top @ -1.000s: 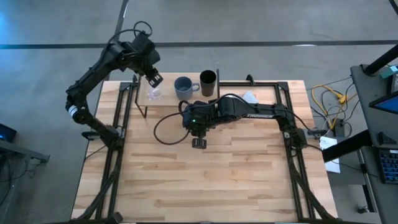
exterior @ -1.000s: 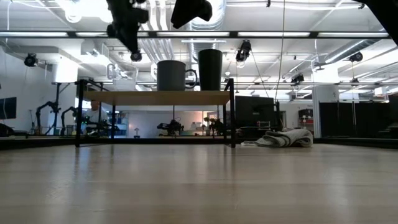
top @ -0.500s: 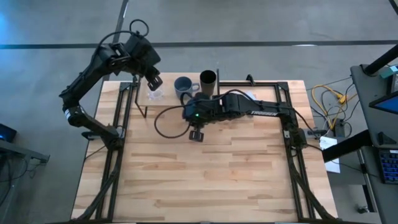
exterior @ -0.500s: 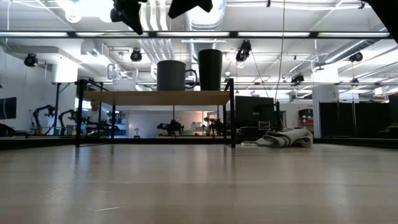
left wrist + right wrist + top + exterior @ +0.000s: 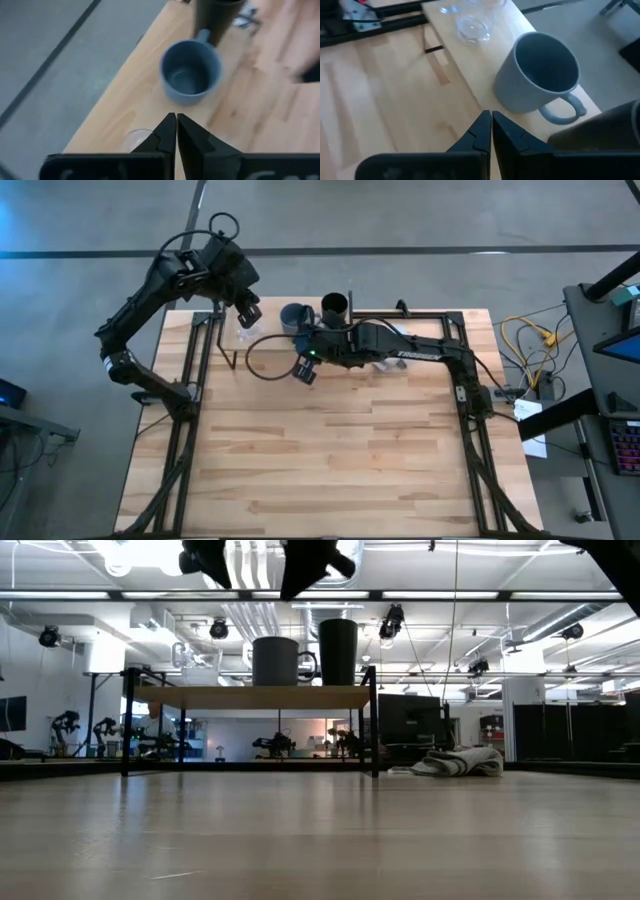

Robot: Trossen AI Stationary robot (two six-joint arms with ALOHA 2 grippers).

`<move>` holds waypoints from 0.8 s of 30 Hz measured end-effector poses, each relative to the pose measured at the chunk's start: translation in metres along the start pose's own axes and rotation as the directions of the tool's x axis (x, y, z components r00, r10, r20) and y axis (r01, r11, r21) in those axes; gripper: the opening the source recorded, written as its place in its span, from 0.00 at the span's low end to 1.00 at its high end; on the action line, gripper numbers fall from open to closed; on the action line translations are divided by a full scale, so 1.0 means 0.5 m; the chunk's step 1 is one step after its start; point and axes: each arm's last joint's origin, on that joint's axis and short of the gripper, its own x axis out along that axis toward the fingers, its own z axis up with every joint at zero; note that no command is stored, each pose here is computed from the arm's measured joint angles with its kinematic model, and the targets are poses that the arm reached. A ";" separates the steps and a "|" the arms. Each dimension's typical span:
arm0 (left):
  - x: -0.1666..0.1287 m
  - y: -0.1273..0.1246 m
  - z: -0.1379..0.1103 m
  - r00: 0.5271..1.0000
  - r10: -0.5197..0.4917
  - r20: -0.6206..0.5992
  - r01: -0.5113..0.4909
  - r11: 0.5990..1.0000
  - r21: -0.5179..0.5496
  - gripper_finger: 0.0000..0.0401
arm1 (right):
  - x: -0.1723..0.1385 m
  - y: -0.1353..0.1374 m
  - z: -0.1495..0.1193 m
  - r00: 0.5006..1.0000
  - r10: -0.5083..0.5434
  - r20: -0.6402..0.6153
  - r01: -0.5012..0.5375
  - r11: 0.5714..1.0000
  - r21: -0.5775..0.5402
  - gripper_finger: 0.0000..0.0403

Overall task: Stack small to large cups/mugs on shelf
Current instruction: Adjust the blue mug on the shelf

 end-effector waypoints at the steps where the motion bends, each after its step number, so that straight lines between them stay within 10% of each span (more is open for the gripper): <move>1: -0.009 -0.002 -0.003 1.000 -0.013 0.013 0.013 1.000 0.002 0.00 | 0.011 -0.005 -0.001 1.000 -0.006 0.001 0.006 1.000 0.009 0.02; 24: -0.041 -0.008 -0.014 0.998 -0.011 0.055 0.008 0.999 0.046 0.00 | 0.118 -0.060 -0.031 0.996 -0.078 -0.034 0.080 0.995 0.064 0.02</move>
